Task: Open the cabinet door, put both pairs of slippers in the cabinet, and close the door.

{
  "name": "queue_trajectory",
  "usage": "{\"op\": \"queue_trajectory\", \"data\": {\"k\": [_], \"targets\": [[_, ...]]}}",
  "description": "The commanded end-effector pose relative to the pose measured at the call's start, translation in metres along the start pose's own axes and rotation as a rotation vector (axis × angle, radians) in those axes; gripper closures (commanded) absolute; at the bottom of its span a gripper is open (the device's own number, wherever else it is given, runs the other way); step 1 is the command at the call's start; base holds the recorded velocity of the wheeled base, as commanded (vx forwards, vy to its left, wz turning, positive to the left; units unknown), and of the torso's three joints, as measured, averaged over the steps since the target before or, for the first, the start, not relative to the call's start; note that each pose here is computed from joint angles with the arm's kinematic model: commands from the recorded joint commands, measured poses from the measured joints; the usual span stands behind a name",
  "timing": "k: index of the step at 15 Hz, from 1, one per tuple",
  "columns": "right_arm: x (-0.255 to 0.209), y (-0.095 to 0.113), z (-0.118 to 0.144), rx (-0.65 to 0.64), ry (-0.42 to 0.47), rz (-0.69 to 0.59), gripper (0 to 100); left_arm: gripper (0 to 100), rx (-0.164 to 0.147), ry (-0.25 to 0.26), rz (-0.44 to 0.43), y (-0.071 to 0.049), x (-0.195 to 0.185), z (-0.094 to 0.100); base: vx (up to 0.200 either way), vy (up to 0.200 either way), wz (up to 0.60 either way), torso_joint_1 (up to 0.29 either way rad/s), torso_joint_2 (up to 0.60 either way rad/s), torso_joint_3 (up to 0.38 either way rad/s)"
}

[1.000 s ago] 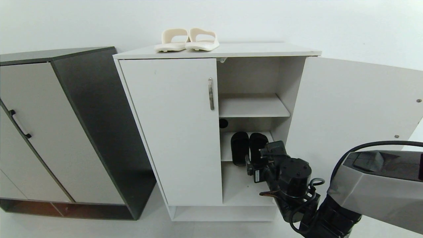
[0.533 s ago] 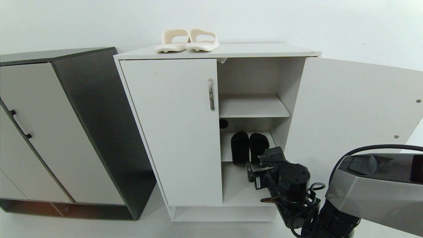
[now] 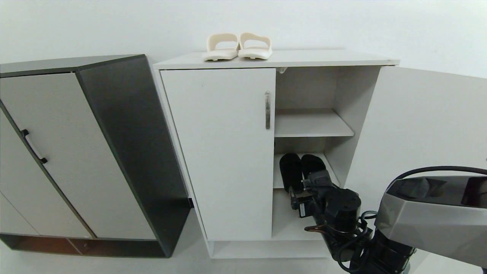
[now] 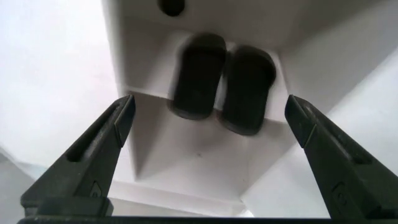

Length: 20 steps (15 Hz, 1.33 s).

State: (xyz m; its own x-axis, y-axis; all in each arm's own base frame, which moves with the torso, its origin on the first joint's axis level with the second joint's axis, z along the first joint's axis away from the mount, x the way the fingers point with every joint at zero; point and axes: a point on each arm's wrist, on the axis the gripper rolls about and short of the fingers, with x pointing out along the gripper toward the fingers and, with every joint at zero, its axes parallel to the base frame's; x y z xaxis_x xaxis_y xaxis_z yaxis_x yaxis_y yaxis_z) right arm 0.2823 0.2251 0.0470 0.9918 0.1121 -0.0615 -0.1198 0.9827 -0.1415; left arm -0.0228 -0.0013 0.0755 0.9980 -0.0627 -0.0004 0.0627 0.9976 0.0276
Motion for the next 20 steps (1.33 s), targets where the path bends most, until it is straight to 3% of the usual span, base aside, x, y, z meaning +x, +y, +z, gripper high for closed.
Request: {"op": "queue_trajectory", "data": {"k": [1,9,20], "targets": [[0.0020,-0.0055,-0.0021,-0.013,0.004,-0.014,0,100,0.000,0.001,0.000,0.0000,0.0001,0.0000,0.000,0.200,0.00,0.002,0.00,0.002],[0.0046,-0.0093,-0.0061,-0.041,0.029,-0.025,0,100,-0.002,0.001,0.000,0.0000,0.0001,0.0000,0.000,0.200,0.00,0.002,0.00,0.002],[0.0071,-0.0087,-0.0048,-0.062,0.030,0.024,0,100,-0.002,0.001,0.000,0.0000,0.0001,0.0000,0.000,0.000,0.00,0.000,0.00,0.000]]}}
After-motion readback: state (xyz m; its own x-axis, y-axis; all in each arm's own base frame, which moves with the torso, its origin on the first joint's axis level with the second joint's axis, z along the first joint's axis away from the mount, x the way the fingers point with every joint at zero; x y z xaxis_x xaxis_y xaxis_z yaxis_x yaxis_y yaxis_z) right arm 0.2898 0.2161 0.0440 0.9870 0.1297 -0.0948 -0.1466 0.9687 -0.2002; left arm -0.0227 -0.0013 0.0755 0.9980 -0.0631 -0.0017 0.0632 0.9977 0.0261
